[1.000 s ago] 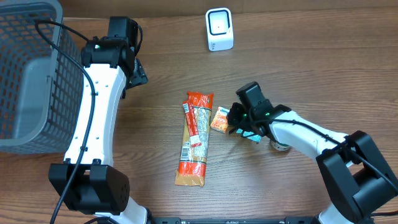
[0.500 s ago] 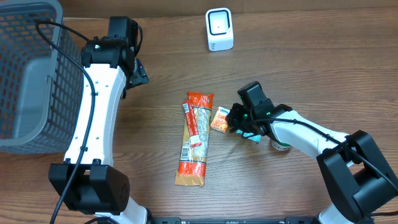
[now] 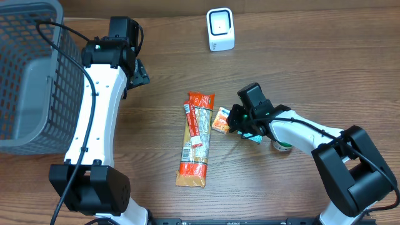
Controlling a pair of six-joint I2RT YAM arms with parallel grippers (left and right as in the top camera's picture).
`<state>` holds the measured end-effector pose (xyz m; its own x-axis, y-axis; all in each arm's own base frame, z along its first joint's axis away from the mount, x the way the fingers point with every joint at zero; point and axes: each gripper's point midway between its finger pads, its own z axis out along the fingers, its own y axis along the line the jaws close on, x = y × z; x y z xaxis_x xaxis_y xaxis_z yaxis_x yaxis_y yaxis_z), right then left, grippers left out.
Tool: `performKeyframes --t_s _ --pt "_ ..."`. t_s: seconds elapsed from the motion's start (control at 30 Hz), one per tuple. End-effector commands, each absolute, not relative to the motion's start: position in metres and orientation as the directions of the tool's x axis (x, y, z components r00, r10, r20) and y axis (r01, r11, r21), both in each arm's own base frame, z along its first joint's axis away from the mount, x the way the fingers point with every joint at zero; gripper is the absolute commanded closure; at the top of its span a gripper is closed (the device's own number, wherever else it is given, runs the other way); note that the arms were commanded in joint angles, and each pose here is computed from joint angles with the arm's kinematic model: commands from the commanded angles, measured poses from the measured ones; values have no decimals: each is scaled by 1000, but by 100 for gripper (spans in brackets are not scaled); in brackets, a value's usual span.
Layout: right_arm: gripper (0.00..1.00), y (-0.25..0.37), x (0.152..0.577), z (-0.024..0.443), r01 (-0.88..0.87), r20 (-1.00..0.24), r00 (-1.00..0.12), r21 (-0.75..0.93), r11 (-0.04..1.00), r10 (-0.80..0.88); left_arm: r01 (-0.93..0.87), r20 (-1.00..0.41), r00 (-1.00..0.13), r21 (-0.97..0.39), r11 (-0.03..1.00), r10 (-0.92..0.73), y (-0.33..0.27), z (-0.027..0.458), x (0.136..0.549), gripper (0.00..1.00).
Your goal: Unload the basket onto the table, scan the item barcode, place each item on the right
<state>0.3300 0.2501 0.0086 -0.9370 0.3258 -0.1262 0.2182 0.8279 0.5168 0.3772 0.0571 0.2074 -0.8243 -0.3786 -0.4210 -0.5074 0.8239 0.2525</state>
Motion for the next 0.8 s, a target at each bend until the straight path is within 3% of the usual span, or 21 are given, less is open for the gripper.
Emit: performKeyframes --t_s 0.0,0.13,0.2,0.43,0.6,0.77 --pt "96 247 325 -1 229 -113 -940 493 839 323 -508 -436 -817 237 828 -377 54 213 379 0" --pt "96 247 326 3 211 -108 -947 505 837 304 -508 -436 -817 237 828 -377 54 213 379 0" --pt "96 252 327 15 120 -116 -969 549 827 217 -508 -436 -817 237 828 -377 54 213 379 0" --pt "96 248 356 83 -96 -299 -950 544 834 85 -508 -436 -817 237 828 -377 54 213 379 0" --pt "96 229 367 125 -203 -391 -917 304 931 -73 -508 -437 -817 237 828 -377 54 213 379 0" --pt "96 200 378 156 -236 -490 -835 -98 967 -253 -508 -436 -817 237 828 -377 54 213 379 0"
